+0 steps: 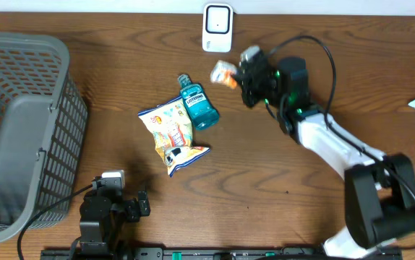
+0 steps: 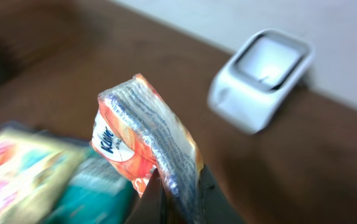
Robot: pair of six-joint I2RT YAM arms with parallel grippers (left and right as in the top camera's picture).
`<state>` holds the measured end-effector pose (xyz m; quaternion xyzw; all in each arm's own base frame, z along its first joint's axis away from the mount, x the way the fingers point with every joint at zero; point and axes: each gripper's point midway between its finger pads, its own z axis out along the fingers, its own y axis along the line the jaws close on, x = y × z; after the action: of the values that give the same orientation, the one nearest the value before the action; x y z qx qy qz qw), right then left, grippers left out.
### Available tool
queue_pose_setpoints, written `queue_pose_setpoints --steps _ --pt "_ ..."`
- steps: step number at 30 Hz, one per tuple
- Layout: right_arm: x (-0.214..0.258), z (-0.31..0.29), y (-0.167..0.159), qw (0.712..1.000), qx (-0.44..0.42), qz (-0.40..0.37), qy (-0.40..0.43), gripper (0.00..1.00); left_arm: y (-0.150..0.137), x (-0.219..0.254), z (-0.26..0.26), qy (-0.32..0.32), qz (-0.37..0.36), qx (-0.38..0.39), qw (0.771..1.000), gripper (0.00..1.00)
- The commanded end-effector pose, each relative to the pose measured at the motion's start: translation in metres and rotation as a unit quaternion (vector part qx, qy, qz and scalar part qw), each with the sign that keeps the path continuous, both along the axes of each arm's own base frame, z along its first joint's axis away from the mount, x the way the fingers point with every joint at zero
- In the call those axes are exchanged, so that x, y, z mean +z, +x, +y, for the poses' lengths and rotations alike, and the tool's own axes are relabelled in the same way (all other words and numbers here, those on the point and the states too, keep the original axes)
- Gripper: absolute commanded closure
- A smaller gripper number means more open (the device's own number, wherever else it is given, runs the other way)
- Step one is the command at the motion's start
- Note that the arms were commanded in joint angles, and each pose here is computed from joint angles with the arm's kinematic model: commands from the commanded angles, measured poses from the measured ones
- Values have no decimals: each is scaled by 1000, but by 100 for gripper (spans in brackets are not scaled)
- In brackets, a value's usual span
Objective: Scan the item barcode
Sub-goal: 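Lift the orange-white box with the right gripper to the scanner, then carry the orange-white box to the right edge and release it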
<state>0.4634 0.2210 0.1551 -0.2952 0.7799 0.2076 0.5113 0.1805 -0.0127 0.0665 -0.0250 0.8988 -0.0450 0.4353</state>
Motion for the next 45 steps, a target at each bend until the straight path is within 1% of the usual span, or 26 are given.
queue_pose_setpoints --steps 1,6,8,11,12,14,17,26,30,33,36,39,43,45 --pt "-1 -8 50 996 -57 -40 -47 99 -3 -6 2 8 11 0 1000 2" --pt "4 -7 126 987 -112 -88 -77 99 -3 -6 2 8 11 0 1000 2" --pt "2 0 151 985 -116 -93 -83 99 -3 -6 2 8 11 0 1000 2" --pt "-6 7 179 985 -121 -93 -85 99 -3 -6 2 8 11 0 1000 2" --pt "-9 7 197 981 -137 -103 -85 99 -3 -6 2 8 11 0 1000 2" --pt "-10 14 214 981 -141 -110 -82 99 -3 -6 2 8 11 0 1000 2" --pt "-12 19 218 981 -137 -103 -86 99 -3 -6 2 8 11 0 1000 2" --pt "-16 20 216 981 -143 -93 -91 99 -3 -6 2 8 11 0 1000 2" --pt "1 3 214 976 -200 -58 -71 99 -3 -6 2 8 11 0 1000 2" --pt "26 -20 204 970 -231 -28 -70 99 -3 -6 2 8 11 0 1000 2" --pt "57 -55 180 963 -252 12 -96 99 -3 -6 2 8 11 0 1000 2" --pt "76 -109 144 941 -304 77 -126 99 -3 -6 2 8 11 0 1000 2" --pt "85 -195 91 894 -382 164 -165 99 -3 -6 2 8 11 0 1000 2" --pt "78 -242 66 860 -429 213 -175 99 -3 -6 2 8 11 0 1000 2"
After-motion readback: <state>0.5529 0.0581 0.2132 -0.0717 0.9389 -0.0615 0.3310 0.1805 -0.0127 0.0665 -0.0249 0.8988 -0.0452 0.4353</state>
